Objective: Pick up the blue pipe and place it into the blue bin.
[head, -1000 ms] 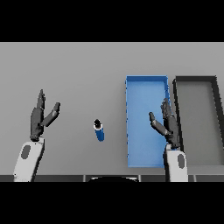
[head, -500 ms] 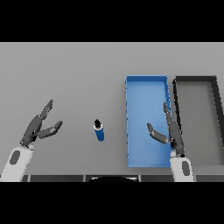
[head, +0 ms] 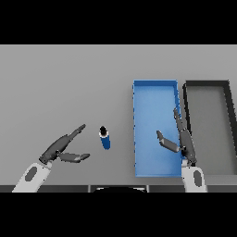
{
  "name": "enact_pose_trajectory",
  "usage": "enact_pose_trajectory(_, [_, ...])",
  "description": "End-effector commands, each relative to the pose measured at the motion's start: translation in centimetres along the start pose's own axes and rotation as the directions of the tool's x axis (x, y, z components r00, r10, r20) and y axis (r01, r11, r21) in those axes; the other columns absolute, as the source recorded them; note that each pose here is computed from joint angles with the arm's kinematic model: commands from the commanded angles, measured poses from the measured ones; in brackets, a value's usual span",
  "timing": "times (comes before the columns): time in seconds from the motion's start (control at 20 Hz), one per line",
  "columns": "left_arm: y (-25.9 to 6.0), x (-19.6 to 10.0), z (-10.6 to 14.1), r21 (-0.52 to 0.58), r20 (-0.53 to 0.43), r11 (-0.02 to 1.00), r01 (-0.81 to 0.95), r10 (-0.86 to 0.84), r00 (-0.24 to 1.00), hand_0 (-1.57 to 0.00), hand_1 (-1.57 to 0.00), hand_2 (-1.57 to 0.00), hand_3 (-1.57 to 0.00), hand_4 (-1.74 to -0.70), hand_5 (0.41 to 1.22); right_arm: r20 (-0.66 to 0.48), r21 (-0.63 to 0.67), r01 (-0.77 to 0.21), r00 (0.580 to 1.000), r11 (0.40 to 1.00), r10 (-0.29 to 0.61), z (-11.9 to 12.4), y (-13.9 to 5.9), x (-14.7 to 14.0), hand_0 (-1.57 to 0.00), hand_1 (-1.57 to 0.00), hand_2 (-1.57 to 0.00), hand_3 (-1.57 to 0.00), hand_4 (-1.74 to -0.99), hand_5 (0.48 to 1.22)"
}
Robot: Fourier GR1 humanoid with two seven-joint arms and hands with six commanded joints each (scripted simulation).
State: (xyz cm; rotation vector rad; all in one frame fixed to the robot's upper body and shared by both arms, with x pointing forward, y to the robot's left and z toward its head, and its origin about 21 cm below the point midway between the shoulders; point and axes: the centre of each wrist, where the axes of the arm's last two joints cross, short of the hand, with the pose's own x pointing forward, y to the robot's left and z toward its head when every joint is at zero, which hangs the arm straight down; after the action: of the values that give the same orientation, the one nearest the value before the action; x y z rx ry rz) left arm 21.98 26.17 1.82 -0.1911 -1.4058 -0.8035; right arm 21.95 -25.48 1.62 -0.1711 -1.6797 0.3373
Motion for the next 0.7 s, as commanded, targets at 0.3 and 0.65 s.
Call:
enact_pose_trajectory(0.3, [-3.6, 0.1, -3.6, -0.051, 0.056, 0.998, -0.033, 0.036, 0.998, 0.0, 0.0, 0.0, 0.0, -1.15, 0.459, -0.012, -0.002, 0.018, 1.0, 1.0, -0.018, 0.4, 0.4, -0.2, 0.0, 0.0, 0.0, 0.0, -1.214, 0.624])
enact_pose_trajectory(0.65, [-5.9, -0.4, -7.7, -0.05, 0.063, 0.998, -0.038, 0.041, 0.997, 0.0, 0.0, 0.0, 0.0, -1.1, 0.448, -0.017, -0.012, 0.015, 1.0, 1.0, -0.015, 0.6, -0.4, -0.3, 0.0, 0.0, 0.0, 0.0, -1.215, 0.637])
